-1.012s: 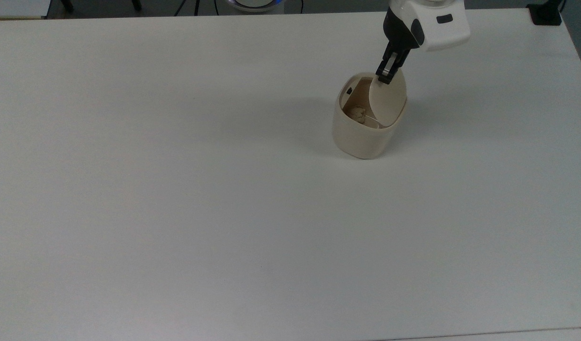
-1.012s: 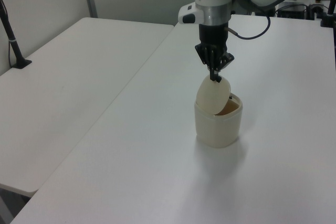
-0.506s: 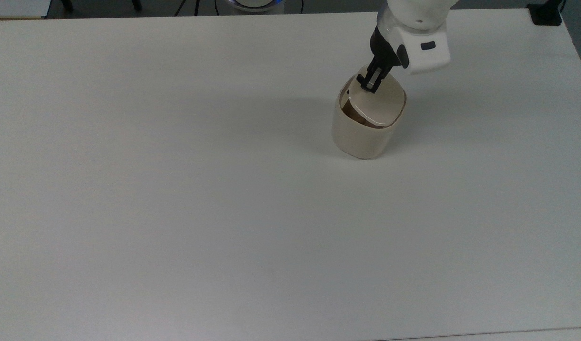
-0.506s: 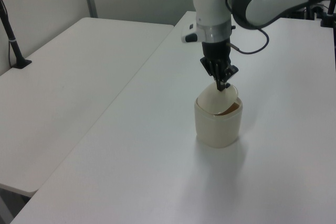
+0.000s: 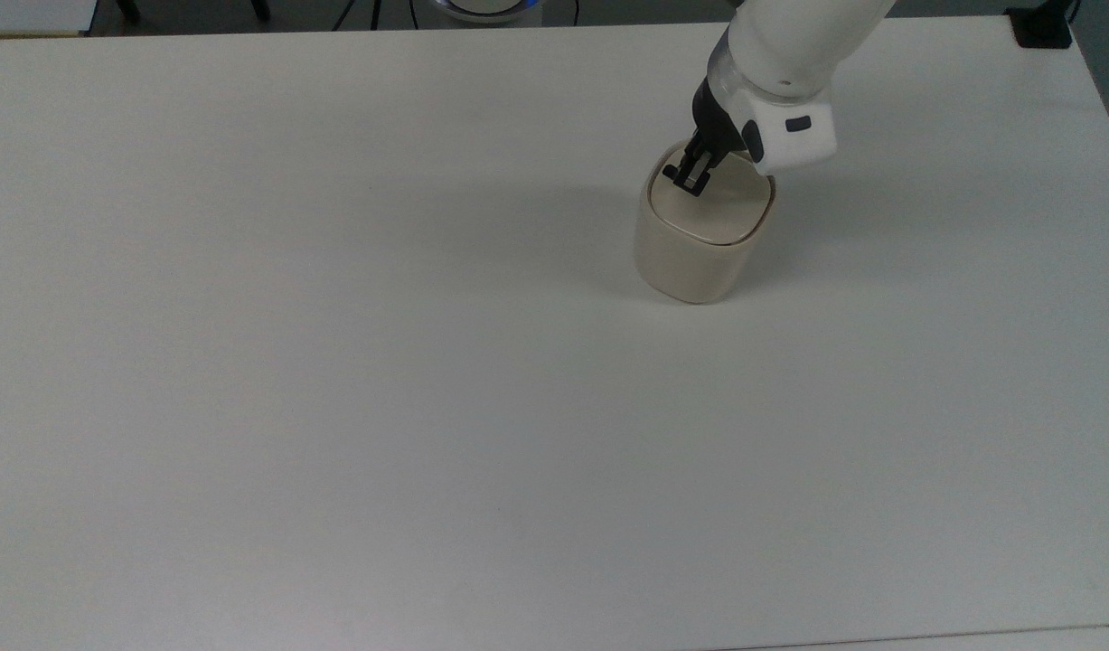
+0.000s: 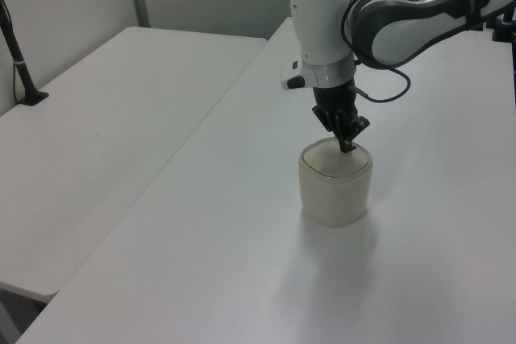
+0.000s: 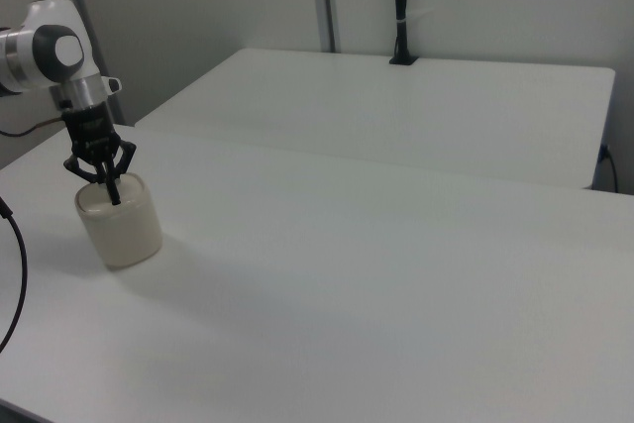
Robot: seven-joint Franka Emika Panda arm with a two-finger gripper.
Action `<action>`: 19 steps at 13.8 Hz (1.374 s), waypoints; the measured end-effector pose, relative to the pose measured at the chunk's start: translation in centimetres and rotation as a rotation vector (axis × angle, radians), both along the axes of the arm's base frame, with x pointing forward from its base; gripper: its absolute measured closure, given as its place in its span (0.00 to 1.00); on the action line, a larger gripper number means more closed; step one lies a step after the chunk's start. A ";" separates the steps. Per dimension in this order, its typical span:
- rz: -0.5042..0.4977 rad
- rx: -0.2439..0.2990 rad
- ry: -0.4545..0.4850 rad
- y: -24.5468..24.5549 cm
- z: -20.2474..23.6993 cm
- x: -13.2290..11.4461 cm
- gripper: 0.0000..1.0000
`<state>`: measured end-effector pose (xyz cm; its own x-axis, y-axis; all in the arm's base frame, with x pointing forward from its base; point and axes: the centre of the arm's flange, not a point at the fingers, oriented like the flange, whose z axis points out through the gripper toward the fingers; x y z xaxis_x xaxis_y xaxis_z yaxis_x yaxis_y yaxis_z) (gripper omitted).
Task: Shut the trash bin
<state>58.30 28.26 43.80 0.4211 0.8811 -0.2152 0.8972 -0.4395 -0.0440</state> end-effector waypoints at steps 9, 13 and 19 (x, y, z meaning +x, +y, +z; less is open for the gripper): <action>-0.056 0.017 -0.053 -1.3 3.0 0.3 0.99; -0.360 0.048 -0.163 -9.5 9.8 1.3 0.93; -0.805 0.043 -0.233 -27.2 15.0 1.5 0.36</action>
